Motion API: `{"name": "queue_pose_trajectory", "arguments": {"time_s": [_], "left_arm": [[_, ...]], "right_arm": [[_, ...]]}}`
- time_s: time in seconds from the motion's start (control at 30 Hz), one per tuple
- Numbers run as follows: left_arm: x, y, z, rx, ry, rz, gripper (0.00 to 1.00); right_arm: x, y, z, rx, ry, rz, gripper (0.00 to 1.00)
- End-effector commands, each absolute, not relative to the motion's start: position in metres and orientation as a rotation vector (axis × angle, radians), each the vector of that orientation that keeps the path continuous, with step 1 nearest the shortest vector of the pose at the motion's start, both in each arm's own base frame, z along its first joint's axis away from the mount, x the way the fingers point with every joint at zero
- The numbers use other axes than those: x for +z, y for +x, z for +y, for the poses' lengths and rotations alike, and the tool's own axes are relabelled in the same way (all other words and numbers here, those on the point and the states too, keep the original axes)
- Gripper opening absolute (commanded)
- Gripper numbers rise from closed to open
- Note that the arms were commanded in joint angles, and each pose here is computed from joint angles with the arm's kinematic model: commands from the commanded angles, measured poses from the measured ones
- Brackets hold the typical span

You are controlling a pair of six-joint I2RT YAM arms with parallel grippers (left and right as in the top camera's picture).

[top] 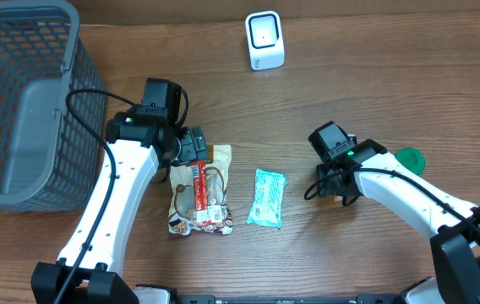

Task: Scan the item barcode
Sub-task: 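Move the right gripper left over the mint-green wipes pack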

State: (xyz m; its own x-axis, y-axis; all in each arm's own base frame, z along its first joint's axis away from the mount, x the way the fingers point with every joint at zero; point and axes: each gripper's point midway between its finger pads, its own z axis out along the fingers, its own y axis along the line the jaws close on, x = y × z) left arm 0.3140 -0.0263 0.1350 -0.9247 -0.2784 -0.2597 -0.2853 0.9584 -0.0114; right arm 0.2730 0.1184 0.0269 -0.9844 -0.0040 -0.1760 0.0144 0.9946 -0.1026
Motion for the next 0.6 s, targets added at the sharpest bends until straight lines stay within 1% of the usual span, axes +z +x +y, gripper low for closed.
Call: {"name": "queue_pose_trajectory", "arguments": {"time_s": [0.0, 0.07, 0.2, 0.3, 0.37, 0.43, 0.57], "left_arm": [[0.138, 0.317, -0.028, 0.025, -0.429, 2.838, 1.00], [0.138, 0.317, -0.028, 0.025, -0.429, 2.838, 1.00], [0.138, 0.317, -0.028, 0.025, -0.429, 2.838, 1.00], [0.138, 0.317, -0.028, 0.025, -0.429, 2.838, 1.00], [0.138, 0.317, -0.028, 0.025, -0.429, 2.838, 1.00], [0.138, 0.317, -0.028, 0.025, -0.429, 2.838, 1.00], [0.138, 0.317, -0.028, 0.025, -0.429, 2.838, 1.00]], "right_arm": [[0.047, 0.291, 0.127, -0.111, -0.015, 2.903, 0.67], [0.061, 0.302, 0.133, -0.094, -0.052, 2.876, 0.70], [0.098, 0.320, 0.150, -0.009, -0.050, 2.835, 0.72], [0.117, 0.321, 0.178, 0.199, -0.078, 2.848, 0.71], [0.121, 0.314, 0.199, 0.374, -0.108, 2.869, 0.69], [0.119, 0.305, 0.211, 0.484, -0.123, 2.901, 0.65], [0.106, 0.287, 0.219, 0.505, -0.169, 2.948, 0.65]]}}
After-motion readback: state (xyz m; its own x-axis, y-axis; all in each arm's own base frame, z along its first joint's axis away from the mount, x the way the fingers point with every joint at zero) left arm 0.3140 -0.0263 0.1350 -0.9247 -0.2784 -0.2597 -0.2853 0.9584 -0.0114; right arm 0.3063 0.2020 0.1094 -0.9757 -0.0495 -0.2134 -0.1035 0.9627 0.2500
